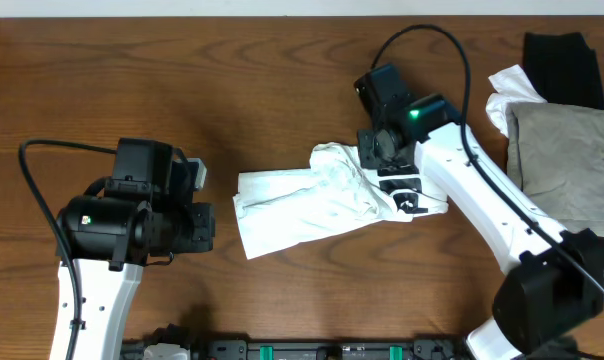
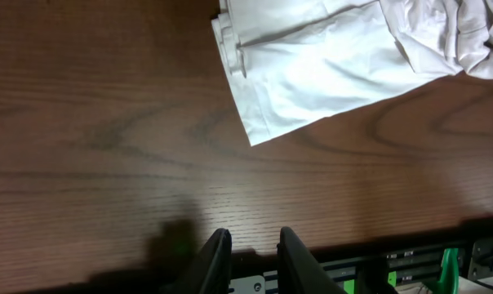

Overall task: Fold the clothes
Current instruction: 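Lower the folded end onto the strip and open the right gripper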

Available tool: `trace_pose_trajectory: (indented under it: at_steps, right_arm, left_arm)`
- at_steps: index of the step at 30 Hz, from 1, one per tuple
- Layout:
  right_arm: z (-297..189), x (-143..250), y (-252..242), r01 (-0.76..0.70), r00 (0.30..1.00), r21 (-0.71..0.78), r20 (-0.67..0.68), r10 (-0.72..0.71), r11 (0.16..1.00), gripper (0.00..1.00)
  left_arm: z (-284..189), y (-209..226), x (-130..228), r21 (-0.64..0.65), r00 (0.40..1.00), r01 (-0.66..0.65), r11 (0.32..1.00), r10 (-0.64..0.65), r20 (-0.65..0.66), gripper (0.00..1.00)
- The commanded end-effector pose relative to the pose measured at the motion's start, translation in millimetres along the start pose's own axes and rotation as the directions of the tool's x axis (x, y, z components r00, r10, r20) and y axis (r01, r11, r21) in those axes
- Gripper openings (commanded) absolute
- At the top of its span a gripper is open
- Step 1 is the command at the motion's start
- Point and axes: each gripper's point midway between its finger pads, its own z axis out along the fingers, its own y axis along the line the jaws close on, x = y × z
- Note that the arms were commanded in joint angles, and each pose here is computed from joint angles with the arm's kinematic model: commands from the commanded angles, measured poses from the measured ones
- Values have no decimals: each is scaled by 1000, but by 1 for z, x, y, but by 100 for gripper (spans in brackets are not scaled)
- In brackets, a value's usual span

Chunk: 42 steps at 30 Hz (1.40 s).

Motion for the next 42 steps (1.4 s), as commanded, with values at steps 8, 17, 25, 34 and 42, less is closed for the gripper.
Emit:
trace_pose_trajectory:
  at_steps: [8,17,25,34,42]
  right_arm:
    - [46,30,8,1,980,5,-198,0,1000,16]
    - [83,63,27,103,931,-29,-348,-107,994,17]
    - [95,82,42,164,887,-122,-416,-201,979,16]
    - [99,73,28,177,906,-33,-385,-176,984,13]
    - [55,36,39,166,951,-71,-252,-179,984,15]
  left_arm:
    - [0,2,1,-12,1000,8,1000,-8,1,21]
    - [0,2,2,-12,1000,8,1000,-8,1,21]
    - [0,2,1,-12,1000,8,1000,-8,1,21]
    - [0,2,1,-12,1000,9,1000,-9,1,21]
    - [-1,-20,-4,113,1000,22,993,-24,16,43]
